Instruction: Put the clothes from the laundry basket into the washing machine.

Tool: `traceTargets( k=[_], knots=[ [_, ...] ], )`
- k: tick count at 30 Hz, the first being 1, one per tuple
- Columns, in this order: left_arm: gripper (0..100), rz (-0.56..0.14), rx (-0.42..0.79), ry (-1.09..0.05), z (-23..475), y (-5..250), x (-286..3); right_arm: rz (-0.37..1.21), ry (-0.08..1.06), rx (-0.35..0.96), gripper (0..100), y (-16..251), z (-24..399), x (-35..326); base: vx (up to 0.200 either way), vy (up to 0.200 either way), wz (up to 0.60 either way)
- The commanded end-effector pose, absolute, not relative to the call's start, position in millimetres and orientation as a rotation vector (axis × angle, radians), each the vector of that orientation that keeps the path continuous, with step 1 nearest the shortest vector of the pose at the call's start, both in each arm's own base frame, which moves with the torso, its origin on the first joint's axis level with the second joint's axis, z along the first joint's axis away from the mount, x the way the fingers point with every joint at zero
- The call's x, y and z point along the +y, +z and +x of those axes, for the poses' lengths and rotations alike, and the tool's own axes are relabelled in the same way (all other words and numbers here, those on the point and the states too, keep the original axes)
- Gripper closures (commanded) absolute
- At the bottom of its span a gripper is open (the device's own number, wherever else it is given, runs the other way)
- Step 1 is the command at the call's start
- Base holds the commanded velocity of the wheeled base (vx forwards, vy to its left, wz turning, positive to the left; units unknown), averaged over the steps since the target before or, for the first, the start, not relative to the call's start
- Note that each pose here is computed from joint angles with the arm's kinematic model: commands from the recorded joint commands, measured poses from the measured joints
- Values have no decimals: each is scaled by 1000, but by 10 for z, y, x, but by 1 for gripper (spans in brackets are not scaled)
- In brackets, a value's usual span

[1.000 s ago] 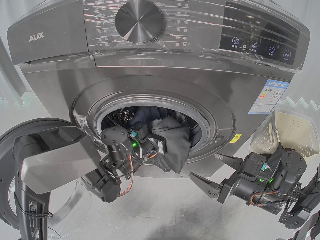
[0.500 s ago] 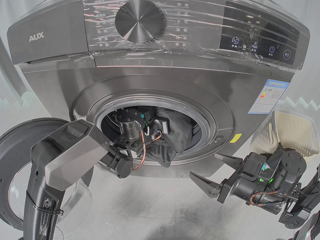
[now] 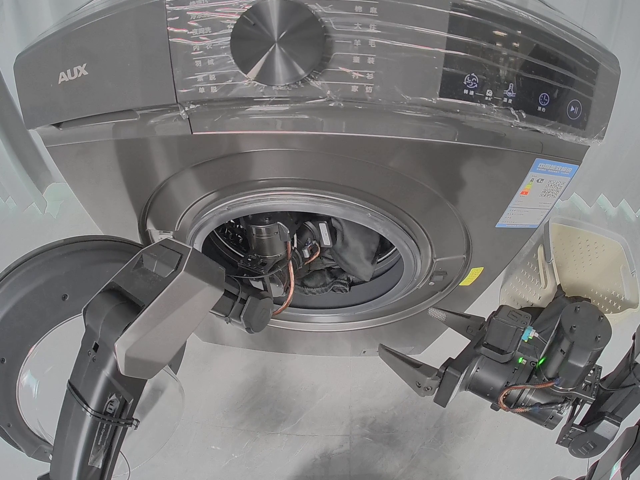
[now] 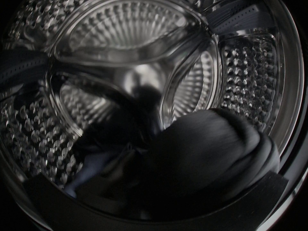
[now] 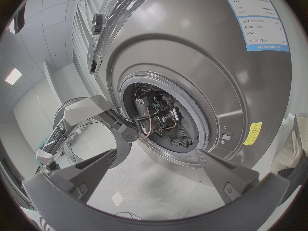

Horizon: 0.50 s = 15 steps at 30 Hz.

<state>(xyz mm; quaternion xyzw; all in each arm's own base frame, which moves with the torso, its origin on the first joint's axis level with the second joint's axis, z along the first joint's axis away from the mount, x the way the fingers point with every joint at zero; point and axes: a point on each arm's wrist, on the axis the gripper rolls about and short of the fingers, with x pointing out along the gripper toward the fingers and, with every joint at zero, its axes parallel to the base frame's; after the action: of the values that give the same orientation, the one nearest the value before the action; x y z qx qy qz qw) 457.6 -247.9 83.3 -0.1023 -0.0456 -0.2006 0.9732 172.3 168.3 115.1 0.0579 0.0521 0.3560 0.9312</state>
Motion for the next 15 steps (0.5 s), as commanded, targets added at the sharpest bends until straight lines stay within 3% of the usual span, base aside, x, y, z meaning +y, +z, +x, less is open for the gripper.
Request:
traceTargets(
  k=[1, 2, 5, 10, 15],
  knots=[
    [0, -241, 82, -383, 4309, 992, -2359, 117, 729, 107, 0, 1148, 1726, 1686, 0, 0, 0],
    [0, -225, 183, -379, 4178, 1025, -2289, 117, 729, 107, 0, 1148, 1726, 1686, 0, 0, 0],
    [0, -191, 288, -377, 3983, 1081, -2185, 117, 731, 107, 0, 1148, 1724, 1689, 0, 0, 0],
    [0, -142, 434, -403, 3685, 1112, -2060, 118, 731, 106, 0, 1151, 1726, 1691, 0, 0, 0],
    [0, -105, 500, -446, 3538, 1094, -2044, 118, 731, 106, 0, 1151, 1726, 1691, 0, 0, 0]
  ],
)
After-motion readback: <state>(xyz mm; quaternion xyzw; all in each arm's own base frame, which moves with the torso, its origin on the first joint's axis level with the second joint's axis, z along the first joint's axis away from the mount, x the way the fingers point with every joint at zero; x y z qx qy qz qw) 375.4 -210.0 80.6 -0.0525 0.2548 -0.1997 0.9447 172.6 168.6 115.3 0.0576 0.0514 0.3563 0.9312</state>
